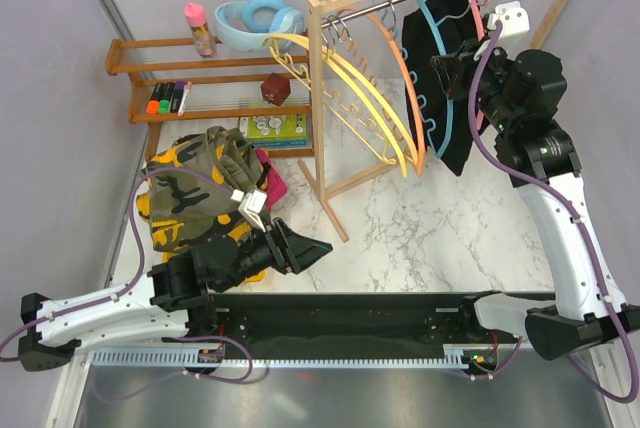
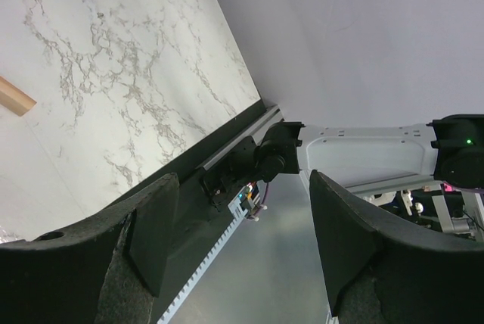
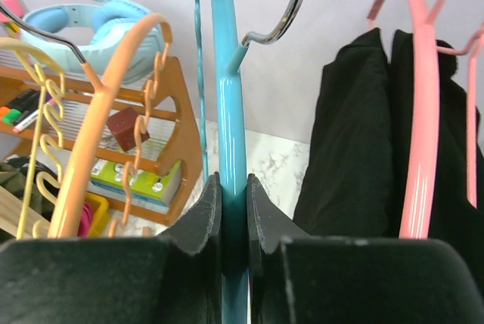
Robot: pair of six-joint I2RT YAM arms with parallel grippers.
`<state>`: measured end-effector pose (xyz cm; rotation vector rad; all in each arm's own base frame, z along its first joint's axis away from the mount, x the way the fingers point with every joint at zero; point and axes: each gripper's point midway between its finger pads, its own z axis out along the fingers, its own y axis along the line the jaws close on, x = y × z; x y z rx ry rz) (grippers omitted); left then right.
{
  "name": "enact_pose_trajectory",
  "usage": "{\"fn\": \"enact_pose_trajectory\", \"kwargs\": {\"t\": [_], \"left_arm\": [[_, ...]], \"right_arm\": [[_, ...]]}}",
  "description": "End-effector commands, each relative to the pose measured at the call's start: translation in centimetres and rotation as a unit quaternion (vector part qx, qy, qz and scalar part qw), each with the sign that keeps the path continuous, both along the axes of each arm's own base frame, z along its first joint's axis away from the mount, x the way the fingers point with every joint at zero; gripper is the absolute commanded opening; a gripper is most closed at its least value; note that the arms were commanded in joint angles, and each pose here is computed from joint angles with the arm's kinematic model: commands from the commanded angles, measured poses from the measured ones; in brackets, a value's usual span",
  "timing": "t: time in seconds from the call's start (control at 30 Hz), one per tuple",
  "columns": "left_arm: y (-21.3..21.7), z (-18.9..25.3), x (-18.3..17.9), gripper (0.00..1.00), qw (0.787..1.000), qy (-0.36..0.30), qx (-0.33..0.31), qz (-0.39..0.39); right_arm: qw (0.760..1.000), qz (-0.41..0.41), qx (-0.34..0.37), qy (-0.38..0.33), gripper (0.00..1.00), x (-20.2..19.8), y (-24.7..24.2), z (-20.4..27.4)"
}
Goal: Remove the trousers from the hanger
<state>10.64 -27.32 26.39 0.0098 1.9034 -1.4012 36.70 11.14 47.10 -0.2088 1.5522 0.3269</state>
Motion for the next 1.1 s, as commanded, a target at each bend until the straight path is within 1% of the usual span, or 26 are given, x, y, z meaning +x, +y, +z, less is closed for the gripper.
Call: {"fn": "enact_pose_trajectory", "kwargs": {"t": [0.0,0.47,0.7,0.73,0.77,0.8,0.87,0.93,0.97,1.0,1.03,1.07], "left_arm": [[0.0,0.9,-0.2,0.76,1.000,-0.021,0.001,-0.009],[-0.1,1.3,0.1,0.76,1.000,-0.029,0.005,-0.004],[-0.3,1.6,0.2,0.76,0.999,-0.035,0.009,-0.005],[-0.3,1.6,0.2,0.76,0.999,-0.035,0.009,-0.006],[-0.4,1.6,0.1,0.76,0.999,-0.034,0.009,-0.007],[-0.4,1.6,0.1,0.77,0.999,-0.034,0.009,-0.007],[-0.4,1.6,0.1,0.77,0.999,-0.033,0.009,-0.009],[-0.5,1.4,0.0,0.77,0.999,-0.029,0.009,-0.010],[-0.5,1.4,-0.1,0.77,0.999,-0.029,0.009,-0.012],[-0.6,1.3,-0.1,0.77,1.000,-0.026,0.010,-0.013],[-0.7,1.3,-0.2,0.77,0.999,-0.026,0.010,-0.017],[-0.7,1.4,-0.2,0.77,1.000,-0.024,0.009,-0.017]], "right_arm": [[0.997,0.042,0.034,-0.062,0.00,-0.2,1.5,4.5],[0.993,0.082,0.054,-0.061,0.00,1.4,3.4,4.6],[0.991,0.118,0.059,-0.036,0.01,1.7,4.8,3.2],[0.991,0.118,0.062,-0.032,0.05,1.6,4.9,3.1],[0.992,0.113,0.061,-0.018,0.21,1.6,4.7,2.5],[0.992,0.109,0.061,-0.011,0.30,1.4,4.5,2.4],[0.993,0.104,0.059,0.008,0.35,0.9,4.3,1.9],[0.994,0.089,0.062,0.012,0.37,0.1,3.6,1.7],[0.995,0.081,0.063,0.019,0.46,-0.3,3.2,1.4],[0.995,0.070,0.062,0.021,0.51,-0.6,2.8,1.2],[0.996,0.056,0.062,0.018,0.52,-1.2,2.1,1.4],[0.997,0.047,0.058,0.029,0.53,-1.7,1.7,0.9]]}}
